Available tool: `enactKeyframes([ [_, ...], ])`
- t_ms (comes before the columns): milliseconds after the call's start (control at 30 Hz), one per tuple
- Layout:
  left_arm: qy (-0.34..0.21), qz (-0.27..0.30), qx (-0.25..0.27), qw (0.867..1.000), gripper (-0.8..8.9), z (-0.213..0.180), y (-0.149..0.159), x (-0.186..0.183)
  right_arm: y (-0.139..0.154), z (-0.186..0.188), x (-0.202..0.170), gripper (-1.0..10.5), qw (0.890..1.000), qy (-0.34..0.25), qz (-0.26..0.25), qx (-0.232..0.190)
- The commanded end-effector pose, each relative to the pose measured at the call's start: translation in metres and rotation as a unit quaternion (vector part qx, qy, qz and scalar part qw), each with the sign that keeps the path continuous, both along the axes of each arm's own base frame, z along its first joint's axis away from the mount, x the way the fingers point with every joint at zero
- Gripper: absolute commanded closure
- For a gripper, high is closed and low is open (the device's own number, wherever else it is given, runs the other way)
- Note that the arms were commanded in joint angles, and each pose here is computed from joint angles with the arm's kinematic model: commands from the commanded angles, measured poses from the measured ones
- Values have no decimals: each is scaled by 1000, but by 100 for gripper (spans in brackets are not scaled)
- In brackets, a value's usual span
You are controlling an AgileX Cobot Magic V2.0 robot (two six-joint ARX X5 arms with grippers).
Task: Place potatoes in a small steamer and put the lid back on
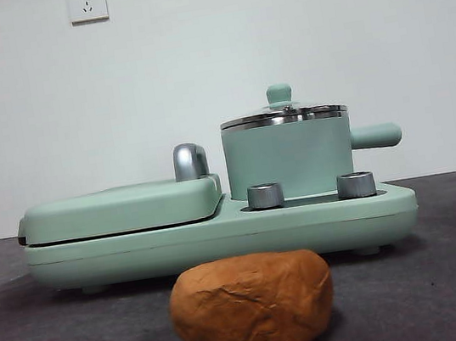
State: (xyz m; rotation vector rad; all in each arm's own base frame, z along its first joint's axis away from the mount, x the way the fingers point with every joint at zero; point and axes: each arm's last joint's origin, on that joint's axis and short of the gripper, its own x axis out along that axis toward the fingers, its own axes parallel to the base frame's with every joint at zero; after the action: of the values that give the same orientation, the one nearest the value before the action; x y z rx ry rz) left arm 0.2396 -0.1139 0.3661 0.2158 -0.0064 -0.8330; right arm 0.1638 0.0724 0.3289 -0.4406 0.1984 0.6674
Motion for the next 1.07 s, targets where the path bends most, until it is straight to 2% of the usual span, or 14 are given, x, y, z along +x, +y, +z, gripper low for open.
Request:
enactKeyframes([
  [33, -23, -2, -21, 1000, 453, -4, -20, 20, 1, 6, 0, 664, 1000, -1, -4, 17],
  [133, -28, -14, -26, 999, 453, -16, -41, 40, 1, 6, 0, 664, 1000, 2, -7, 22],
  [500, 63, -29, -50, 996, 453, -41, -107, 112, 1, 6, 0, 664, 998, 23, -19, 51],
  [600, 87, -31, -42, 995, 453, -50, -120, 128, 1, 6, 0, 664, 998, 26, -20, 56],
  [933, 136, -44, 0, 990, 453, -84, -143, 137, 1, 6, 0, 664, 998, 27, -21, 57],
  [1067, 117, -55, 38, 991, 453, -87, -145, 134, 1, 6, 0, 664, 998, 27, -21, 57],
])
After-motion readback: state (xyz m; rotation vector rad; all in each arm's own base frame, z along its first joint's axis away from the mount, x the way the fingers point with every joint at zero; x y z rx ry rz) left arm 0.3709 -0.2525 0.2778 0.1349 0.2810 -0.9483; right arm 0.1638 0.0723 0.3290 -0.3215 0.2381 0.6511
